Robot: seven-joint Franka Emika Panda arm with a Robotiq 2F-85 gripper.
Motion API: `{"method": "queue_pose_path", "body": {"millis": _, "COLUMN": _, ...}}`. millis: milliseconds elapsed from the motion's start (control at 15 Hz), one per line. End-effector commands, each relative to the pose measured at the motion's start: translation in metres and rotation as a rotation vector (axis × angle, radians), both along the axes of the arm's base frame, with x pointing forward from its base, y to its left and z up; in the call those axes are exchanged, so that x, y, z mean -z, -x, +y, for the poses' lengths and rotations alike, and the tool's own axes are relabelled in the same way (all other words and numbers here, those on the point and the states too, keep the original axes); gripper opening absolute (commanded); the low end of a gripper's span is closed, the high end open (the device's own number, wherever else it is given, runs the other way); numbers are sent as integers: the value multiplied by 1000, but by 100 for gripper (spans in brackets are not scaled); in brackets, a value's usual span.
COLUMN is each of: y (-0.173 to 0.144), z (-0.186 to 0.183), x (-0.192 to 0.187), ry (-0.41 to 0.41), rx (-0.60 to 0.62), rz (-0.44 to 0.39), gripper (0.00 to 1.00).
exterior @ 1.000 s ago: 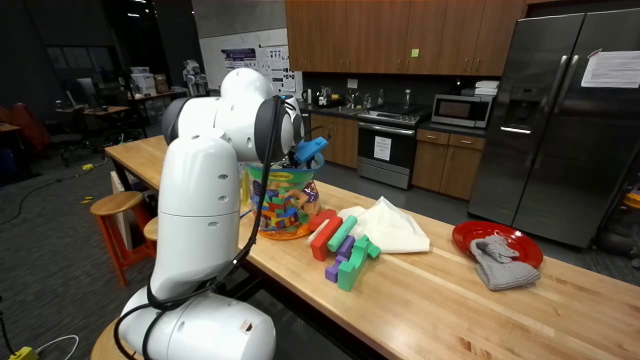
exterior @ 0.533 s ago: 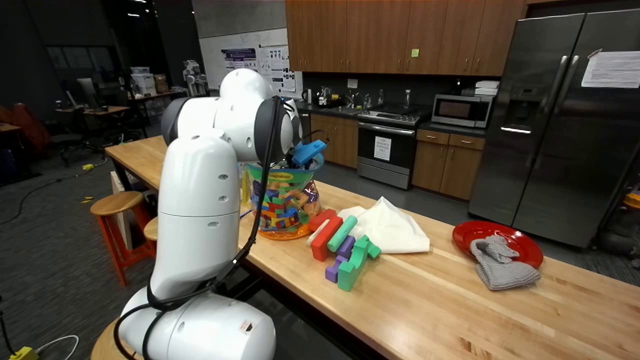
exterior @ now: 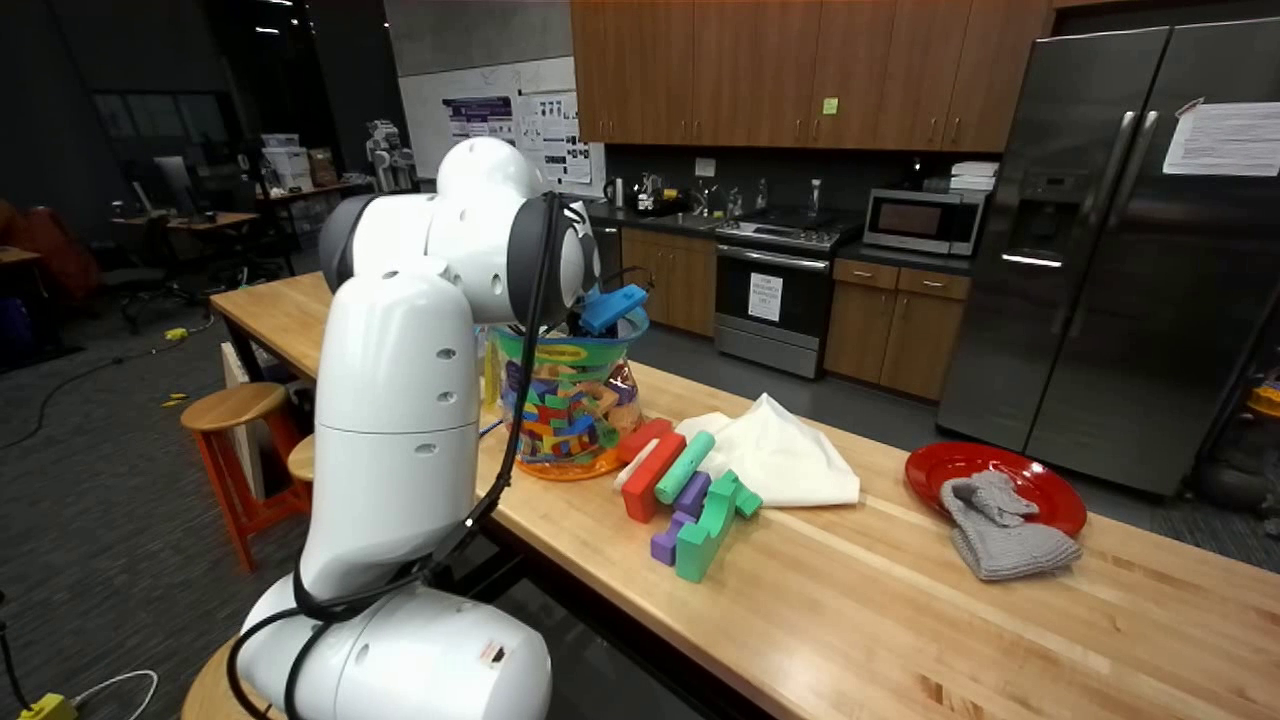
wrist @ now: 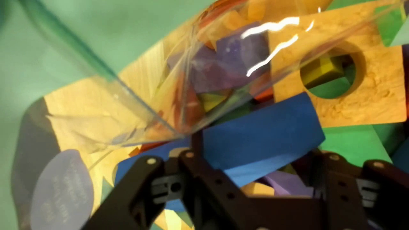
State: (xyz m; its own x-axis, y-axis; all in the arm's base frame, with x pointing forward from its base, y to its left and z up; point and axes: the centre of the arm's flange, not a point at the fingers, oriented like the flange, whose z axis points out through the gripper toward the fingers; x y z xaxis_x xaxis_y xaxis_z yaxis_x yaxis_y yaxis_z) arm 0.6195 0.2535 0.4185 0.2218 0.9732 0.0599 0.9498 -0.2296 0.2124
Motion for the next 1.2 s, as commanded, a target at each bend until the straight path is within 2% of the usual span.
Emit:
{"method": "queue_pose_path", "body": {"millis": 0, "y": 3, "z": -5, "x": -4, "ry": 13, "rx": -4, "rz": 10, "gripper": 36}}
{"method": "queue_pose_path", "body": {"millis": 200, "y": 2, "z": -7, "x": -5, "ry": 17, "rx": -2, "rz": 4, "gripper": 18}}
{"method": "queue_pose_path", "body": {"millis": 467, "y": 1, "z": -8, "x": -7, "ry": 18, "rx": -3, "rz": -3, "gripper": 9}}
{"method": "queue_pose_path", "body": {"millis": 733, "y": -3, "z": -14, "x": -19, "ry": 0, "rx": -1, "rz": -19, "gripper": 8}}
{"method": "queue_pose_path", "body": {"millis": 1133, "y": -21, "z": -37, "x": -71, "ry": -77, "rx": 2, "rz": -79, "gripper": 7}}
